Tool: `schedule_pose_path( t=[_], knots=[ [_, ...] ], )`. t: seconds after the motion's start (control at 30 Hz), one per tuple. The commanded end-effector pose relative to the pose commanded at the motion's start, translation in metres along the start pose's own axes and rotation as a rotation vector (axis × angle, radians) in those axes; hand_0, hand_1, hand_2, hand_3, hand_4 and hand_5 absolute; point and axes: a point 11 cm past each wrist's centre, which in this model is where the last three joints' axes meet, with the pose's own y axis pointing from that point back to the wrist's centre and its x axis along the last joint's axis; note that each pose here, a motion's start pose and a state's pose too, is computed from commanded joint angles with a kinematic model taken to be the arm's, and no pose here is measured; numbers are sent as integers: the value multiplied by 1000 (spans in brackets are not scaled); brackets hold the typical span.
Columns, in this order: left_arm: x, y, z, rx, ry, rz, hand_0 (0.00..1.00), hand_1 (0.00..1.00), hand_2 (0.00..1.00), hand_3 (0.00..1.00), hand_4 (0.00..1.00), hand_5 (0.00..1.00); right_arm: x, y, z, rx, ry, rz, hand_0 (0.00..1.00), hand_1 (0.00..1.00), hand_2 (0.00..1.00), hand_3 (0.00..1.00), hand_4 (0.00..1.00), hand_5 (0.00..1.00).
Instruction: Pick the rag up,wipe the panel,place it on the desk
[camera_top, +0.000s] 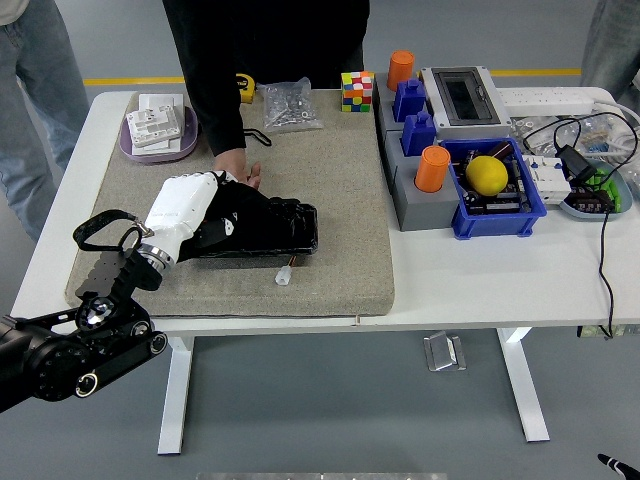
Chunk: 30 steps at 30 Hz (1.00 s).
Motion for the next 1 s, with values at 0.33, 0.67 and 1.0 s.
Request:
schedule_pose_path(
  t=[0.33,0.67,1.0],
  knots=[
    [7,3,-19,36,-15,20,225,163,526,468,204,2,-1,0,2,-3,-5,-3,769,583,709,622,998,557],
    [15,8,-40,78,-25,39,227,163,527,469,203,2,-2,-1,2,-1,-12,-6,769,583,709,622,998,557],
    [25,9,-57,125,-22,77,227,160,526,468,201,2,-4,-1,0,2,-15,-8,769,583,708,623,998,557]
  ],
)
